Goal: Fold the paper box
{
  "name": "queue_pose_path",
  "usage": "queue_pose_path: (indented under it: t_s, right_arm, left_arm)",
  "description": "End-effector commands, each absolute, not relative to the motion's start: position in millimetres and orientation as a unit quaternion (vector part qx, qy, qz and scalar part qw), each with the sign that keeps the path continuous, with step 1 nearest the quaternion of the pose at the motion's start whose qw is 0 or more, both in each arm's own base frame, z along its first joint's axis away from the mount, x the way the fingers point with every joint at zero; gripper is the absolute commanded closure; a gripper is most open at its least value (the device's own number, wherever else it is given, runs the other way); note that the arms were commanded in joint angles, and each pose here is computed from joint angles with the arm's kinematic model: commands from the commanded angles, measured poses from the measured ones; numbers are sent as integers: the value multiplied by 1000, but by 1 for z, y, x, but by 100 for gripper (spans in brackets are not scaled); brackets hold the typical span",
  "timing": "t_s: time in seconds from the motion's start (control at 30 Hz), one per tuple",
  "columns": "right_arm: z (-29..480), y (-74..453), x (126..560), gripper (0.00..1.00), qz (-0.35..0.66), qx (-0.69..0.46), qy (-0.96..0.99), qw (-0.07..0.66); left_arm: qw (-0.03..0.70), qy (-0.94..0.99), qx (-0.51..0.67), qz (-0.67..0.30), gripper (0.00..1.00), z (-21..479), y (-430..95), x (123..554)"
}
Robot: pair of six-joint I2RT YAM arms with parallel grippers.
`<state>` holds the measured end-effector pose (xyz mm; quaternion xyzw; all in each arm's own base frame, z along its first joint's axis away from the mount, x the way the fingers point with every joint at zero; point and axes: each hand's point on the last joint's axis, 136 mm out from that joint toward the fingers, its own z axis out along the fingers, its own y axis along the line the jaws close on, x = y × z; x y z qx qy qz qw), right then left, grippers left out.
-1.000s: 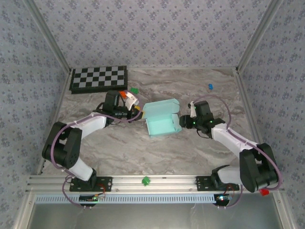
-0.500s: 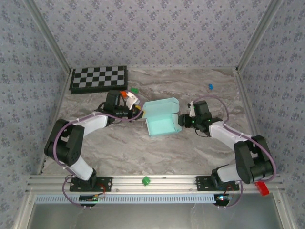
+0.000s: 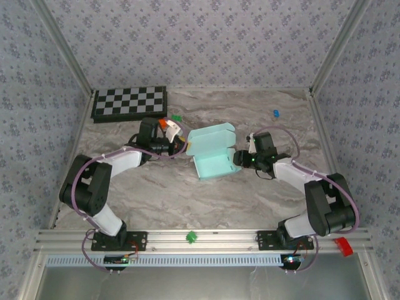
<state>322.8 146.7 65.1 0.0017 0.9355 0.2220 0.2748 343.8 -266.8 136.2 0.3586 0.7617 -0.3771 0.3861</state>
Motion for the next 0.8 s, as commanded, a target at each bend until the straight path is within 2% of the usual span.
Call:
queue_pose_path:
  t_s: [0.0,0.17,0.47,0.77]
  right_arm:
    - [70,149,321,48,234,-9,932,276]
    - [68,138,324,46,223,7,935,276]
    - [68,146,331,43,283,8,921,268]
    - [57,162,330,47,320,7,916,240]
  left_arm:
    - [391,745,382,-382,100,142,-270,334]
    - [390,745,388,-378,100,141,-270,332]
    - [391,744,388,-378,100,143,-271,334]
    - [389,752,376,-377,100,141,-270,337]
